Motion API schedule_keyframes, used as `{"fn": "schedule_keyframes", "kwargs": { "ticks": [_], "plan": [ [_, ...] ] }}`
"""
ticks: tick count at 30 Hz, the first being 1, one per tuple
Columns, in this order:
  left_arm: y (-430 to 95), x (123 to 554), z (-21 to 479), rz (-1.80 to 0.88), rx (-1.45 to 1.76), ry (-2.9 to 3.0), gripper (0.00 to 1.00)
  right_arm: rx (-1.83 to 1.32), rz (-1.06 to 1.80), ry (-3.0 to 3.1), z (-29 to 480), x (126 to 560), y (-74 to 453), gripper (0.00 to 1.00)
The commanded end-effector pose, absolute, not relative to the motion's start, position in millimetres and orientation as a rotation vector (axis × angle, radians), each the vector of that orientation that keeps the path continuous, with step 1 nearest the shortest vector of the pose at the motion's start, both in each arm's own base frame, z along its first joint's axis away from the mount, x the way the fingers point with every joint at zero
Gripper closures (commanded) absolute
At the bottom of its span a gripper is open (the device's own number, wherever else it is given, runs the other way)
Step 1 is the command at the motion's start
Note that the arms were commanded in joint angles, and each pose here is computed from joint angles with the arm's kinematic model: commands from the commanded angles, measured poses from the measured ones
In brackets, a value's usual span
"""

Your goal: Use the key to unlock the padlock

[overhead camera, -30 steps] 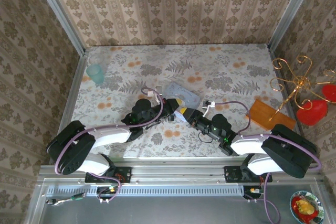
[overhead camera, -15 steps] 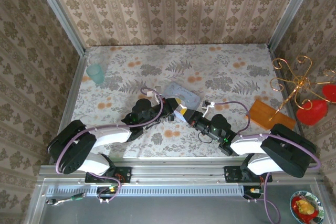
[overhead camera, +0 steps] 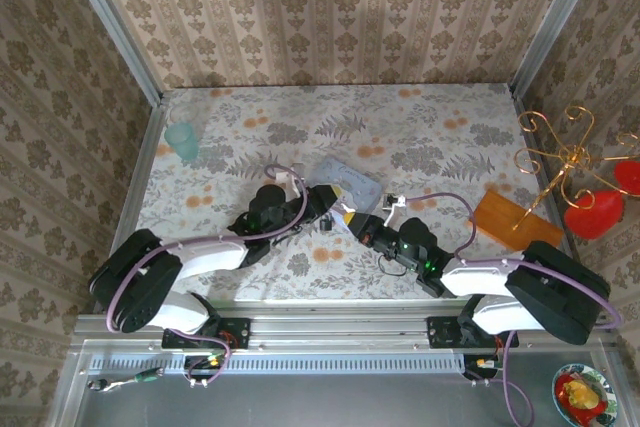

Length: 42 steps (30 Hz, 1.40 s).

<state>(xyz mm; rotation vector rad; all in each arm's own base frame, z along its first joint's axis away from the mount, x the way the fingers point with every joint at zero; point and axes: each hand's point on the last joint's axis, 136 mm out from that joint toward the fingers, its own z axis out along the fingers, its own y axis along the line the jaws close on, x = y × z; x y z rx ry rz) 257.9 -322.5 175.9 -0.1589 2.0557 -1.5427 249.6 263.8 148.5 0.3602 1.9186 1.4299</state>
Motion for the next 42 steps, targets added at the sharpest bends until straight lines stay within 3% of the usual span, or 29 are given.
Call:
{"fn": "schedule_keyframes", "kwargs": {
  "ticks": [1, 7, 13, 18, 22, 29, 42],
  "plan": [
    [-307, 256, 167, -1.402, -0.064, 2.135, 0.67, 0.298, 1.381, 1.929, 153, 248, 265, 1.00],
    [-265, 239, 132, -1.006, 0.095, 2.315, 0.57, 0.233, 1.287, 2.000, 142, 239, 262, 1.00],
    [-244, 229, 107, -0.818, 0.224, 2.398, 0.50, 0.143, 1.180, 2.098, 125, 232, 270, 1.00],
    [-247, 233, 93, -0.806, 0.303, 2.402, 0.46, 0.109, 1.139, 2.171, 100, 233, 282, 1.00],
    [-260, 238, 89, -0.981, 0.318, 2.357, 0.46, 0.087, 1.095, 2.198, 81, 239, 287, 1.00],
    [-261, 245, 75, -0.900, 0.377, 2.385, 0.46, 0.092, 1.002, 2.254, 58, 251, 281, 1.00],
    [-301, 257, 64, -0.891, 0.463, 2.339, 0.46, 0.151, 0.950, 2.241, 58, 287, 242, 1.00]
  ]
}}
